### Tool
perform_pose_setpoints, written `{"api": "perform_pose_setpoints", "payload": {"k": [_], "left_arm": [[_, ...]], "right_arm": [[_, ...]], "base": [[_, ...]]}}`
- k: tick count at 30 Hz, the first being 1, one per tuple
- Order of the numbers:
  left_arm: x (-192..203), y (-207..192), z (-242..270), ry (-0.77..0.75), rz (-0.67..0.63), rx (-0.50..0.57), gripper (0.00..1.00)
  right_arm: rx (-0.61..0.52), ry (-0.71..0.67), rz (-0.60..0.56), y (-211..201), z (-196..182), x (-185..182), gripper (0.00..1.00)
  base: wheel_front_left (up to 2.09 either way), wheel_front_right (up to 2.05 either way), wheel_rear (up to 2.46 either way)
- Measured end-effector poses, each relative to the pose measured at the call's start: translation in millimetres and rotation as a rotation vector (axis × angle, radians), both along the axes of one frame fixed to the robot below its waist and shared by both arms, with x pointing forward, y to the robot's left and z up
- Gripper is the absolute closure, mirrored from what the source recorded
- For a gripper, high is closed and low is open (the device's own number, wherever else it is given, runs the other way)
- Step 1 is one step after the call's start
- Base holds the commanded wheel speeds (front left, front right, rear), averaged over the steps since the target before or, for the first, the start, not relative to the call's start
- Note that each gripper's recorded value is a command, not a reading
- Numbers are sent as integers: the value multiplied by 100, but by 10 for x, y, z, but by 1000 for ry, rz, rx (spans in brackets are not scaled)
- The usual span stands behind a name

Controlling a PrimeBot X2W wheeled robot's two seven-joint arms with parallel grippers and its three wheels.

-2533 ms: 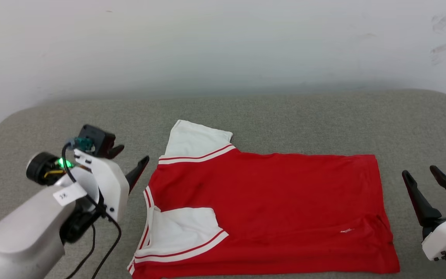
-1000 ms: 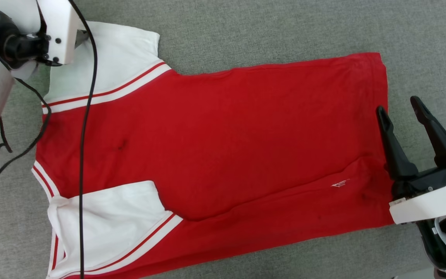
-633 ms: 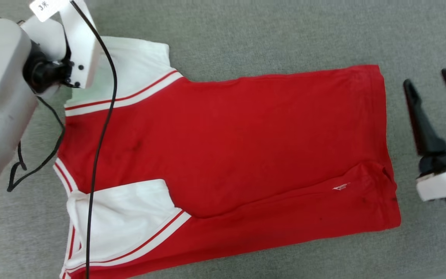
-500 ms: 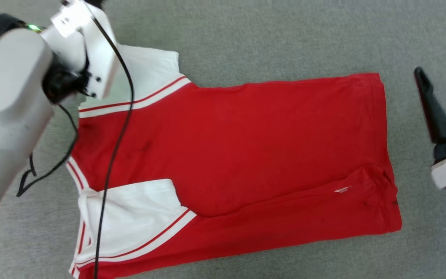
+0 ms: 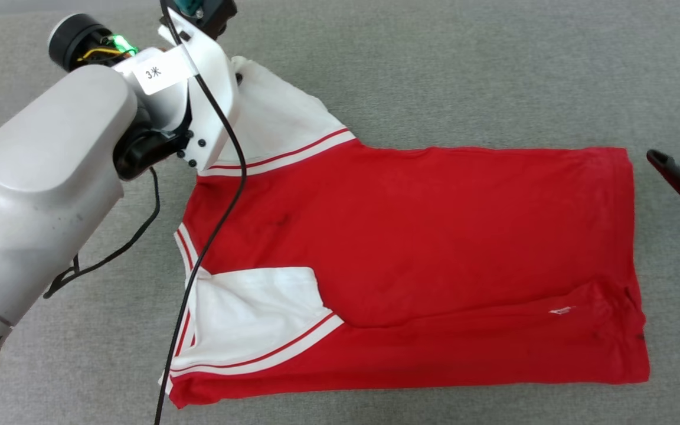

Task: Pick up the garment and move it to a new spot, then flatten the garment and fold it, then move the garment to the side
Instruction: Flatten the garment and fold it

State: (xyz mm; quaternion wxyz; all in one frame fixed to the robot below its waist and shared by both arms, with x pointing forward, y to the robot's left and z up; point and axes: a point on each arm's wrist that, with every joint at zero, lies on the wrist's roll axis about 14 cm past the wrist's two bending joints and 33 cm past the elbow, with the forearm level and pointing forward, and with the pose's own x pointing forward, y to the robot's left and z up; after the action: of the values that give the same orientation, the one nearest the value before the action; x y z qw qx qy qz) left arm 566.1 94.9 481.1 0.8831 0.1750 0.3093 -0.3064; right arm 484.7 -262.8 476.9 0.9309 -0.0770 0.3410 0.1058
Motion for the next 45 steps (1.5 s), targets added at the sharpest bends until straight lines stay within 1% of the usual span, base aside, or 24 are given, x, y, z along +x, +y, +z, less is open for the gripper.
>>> {"api": "perform_pose_setpoints", "payload": {"k": [1, 4, 11, 14, 19, 24, 25, 26, 27, 33, 37, 45], "left_arm": [[-9, -21, 20, -18, -14, -9, 100], [-10, -68, 20, -29, -31, -21, 100], [30, -45, -42, -42, -41, -22, 100], [49, -33, -84, -41, -43, -23, 100], [78, -16, -150, -39, -44, -24, 100], [94, -9, -178, -41, -40, -30, 100], [95, -12, -169, -43, -40, -31, 100], [95, -14, -158, -47, -40, -34, 100], [94, -18, -143, -51, -39, -37, 100], [45, 11, -32, -83, -28, -62, 100], [-100, 54, 5, -101, -16, -84, 100], [-514, 121, 136, -118, 1, -120, 100]], "right_arm": [[3, 130, -2, 16, -193, -5, 0], [-30, 208, 12, 36, -344, 26, 0], [-72, 304, 9, 61, -677, 185, 0], [-95, 349, 8, 70, -875, 197, 0], [-100, 404, 26, 148, -1141, 184, 0], [-82, 398, 23, 146, -1207, 190, 0], [-76, 388, 20, 143, -1199, 194, 62], [-73, 376, 21, 146, -1184, 201, 89], [-68, 358, 23, 153, -1158, 216, 100], [-45, 242, 44, 237, -960, 275, 100], [-20, 143, 51, 269, -746, 292, 100], [3, 39, 76, 301, -504, 66, 100]], "base": [[0, 0, 0], [0, 0, 0], [0, 0, 0], [0, 0, 0], [0, 0, 0], [0, 0, 0], [0, 0, 0], [0, 0, 0], [0, 0, 0], [0, 0, 0], [0, 0, 0], [0, 0, 0]]}}
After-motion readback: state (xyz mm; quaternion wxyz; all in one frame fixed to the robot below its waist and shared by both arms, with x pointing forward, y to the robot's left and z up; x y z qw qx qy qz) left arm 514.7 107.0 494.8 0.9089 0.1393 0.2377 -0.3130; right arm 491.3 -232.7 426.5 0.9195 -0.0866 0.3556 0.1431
